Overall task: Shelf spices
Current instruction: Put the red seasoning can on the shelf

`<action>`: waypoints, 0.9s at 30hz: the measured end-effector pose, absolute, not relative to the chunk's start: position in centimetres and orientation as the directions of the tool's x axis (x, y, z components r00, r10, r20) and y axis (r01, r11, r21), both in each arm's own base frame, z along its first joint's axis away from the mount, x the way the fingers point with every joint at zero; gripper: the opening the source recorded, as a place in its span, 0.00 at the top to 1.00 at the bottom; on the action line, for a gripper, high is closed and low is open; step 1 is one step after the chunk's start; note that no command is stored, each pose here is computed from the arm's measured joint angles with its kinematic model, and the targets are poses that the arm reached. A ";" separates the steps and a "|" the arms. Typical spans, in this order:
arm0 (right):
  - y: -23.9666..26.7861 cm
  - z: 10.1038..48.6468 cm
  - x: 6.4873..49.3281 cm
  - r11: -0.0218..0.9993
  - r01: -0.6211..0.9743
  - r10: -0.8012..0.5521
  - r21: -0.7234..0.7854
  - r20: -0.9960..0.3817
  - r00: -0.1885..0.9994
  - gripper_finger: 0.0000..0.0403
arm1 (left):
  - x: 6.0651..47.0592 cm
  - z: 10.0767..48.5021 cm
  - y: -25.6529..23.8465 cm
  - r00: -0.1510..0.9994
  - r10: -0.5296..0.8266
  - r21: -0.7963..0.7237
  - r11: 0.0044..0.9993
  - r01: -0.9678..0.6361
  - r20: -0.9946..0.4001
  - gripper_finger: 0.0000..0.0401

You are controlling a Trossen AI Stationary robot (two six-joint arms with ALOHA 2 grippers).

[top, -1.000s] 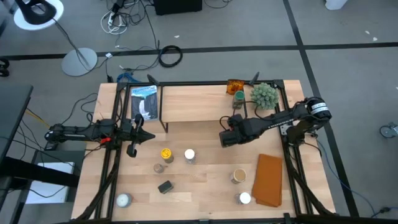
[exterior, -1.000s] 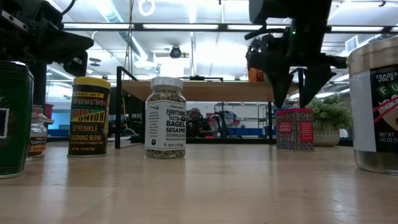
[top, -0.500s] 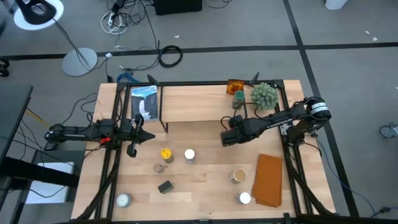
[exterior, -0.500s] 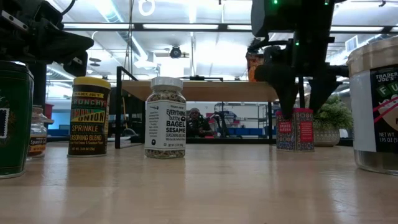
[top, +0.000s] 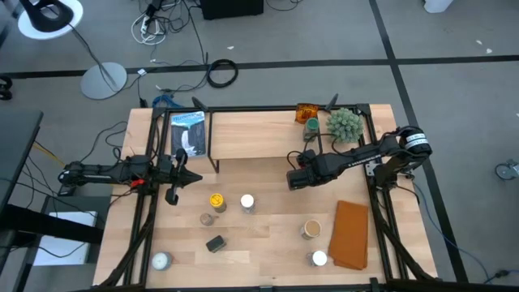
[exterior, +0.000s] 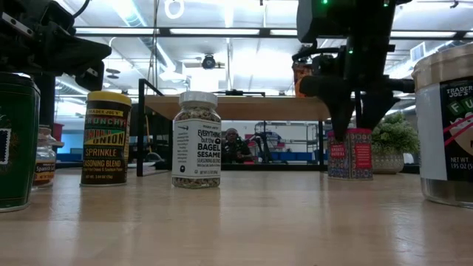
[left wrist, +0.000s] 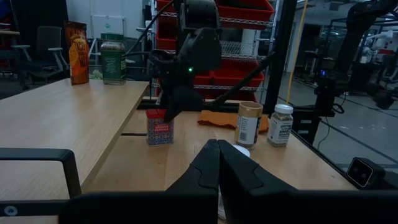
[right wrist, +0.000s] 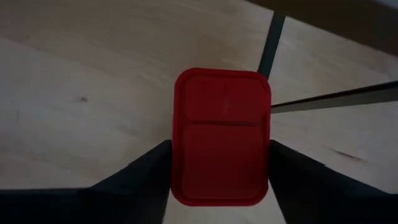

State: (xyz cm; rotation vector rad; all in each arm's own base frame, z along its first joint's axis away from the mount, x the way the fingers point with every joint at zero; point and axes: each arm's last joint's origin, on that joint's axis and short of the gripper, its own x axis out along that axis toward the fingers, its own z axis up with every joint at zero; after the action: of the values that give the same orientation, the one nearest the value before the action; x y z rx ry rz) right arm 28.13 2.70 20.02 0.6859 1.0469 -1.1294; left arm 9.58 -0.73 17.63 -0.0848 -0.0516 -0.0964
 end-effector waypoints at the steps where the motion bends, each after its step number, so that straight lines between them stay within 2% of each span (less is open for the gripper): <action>1: 2.7 20.0 28.1 0.318 0.946 -0.384 -0.061 -0.921 0.069 0.45 | 9.6 17.6 -0.7 0.994 -0.094 -0.082 0.992 0.098 0.056 0.98; 7: 2.9 20.0 28.1 0.326 0.943 -0.380 -0.060 -0.922 0.072 0.46 | 9.6 17.6 -0.7 0.994 -0.094 -0.082 0.992 0.098 0.055 0.98; 13: 4.2 20.1 28.2 0.382 0.924 -0.353 -0.032 -0.929 0.114 0.42 | 9.6 17.6 -0.7 0.994 -0.094 -0.082 0.992 0.098 0.055 0.98; 18: 5.7 20.7 28.5 0.427 0.904 -0.314 0.013 -0.936 0.162 0.46 | 9.6 17.6 -0.7 0.994 -0.094 -0.082 0.992 0.098 0.055 0.98; 27: 7.9 25.7 30.6 0.612 0.779 -0.219 0.136 -0.918 0.332 0.43 | 9.6 17.6 -0.7 0.994 -0.094 -0.082 0.992 0.098 0.055 0.98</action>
State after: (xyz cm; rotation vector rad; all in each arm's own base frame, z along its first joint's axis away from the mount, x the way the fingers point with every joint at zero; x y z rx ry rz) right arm 30.57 7.93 25.72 0.6406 1.0358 -0.7138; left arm 9.58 -0.73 17.63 -0.0848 -0.0515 -0.0964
